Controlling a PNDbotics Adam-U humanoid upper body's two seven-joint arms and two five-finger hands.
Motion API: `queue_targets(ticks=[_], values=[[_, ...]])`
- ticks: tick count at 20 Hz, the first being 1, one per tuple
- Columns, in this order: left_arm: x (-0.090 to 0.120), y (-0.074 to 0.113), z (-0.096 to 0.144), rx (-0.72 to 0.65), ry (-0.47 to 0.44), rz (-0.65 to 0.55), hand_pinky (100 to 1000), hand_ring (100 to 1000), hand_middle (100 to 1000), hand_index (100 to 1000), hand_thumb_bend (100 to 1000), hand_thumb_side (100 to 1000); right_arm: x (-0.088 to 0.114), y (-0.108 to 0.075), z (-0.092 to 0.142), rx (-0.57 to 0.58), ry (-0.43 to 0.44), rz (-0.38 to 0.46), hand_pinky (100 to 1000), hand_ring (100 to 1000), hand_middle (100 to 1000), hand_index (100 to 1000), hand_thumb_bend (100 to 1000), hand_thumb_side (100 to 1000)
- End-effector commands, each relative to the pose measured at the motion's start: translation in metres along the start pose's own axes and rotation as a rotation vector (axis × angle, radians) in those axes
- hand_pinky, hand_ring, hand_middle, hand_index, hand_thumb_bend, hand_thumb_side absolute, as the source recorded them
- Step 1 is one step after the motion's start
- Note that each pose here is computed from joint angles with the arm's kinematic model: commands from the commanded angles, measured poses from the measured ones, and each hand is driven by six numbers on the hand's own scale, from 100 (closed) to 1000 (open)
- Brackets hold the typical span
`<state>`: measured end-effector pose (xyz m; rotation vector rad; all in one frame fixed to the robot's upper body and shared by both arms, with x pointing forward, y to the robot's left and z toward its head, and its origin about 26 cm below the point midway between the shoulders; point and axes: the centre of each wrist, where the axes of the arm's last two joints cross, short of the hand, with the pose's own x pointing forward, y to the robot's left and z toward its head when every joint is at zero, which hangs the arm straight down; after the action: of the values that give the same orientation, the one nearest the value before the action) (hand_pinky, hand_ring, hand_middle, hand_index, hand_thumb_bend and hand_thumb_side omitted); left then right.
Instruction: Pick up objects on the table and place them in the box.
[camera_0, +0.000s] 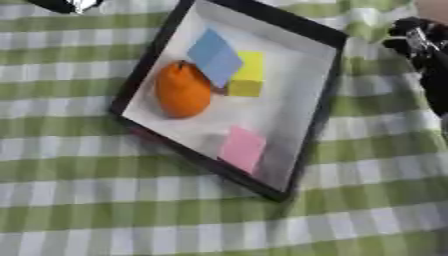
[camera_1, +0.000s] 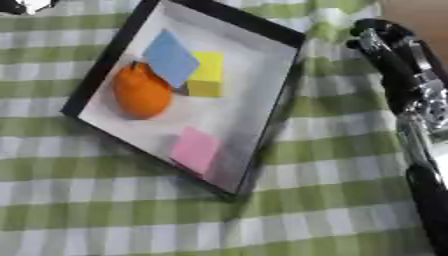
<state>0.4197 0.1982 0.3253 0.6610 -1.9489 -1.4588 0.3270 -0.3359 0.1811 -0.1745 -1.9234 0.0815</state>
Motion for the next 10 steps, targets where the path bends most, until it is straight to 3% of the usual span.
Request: queue_targets(ticks=[1,4,10], values=[[0.034,0.003,0.000,0.026,-0.102,-0.024,679,621,554,628,139,100,0.004,-0.004,0.000,0.000,-0.002,0.012,960,742,691,722,110,467],[0.062,-0.008,0.001,0.032,-0.179,-0.031,681,622,557,630,137,100,0.002,-0.004,0.000,-0.004,0.002,0.009,960,742,692,723,110,466],[0.096,-0.030,0.006,0.010,-0.287,0.010,682,624,559,632,134,100,0.001,-0.006,0.002,-0.011,0.007,0.010,960,742,692,723,110,462]])
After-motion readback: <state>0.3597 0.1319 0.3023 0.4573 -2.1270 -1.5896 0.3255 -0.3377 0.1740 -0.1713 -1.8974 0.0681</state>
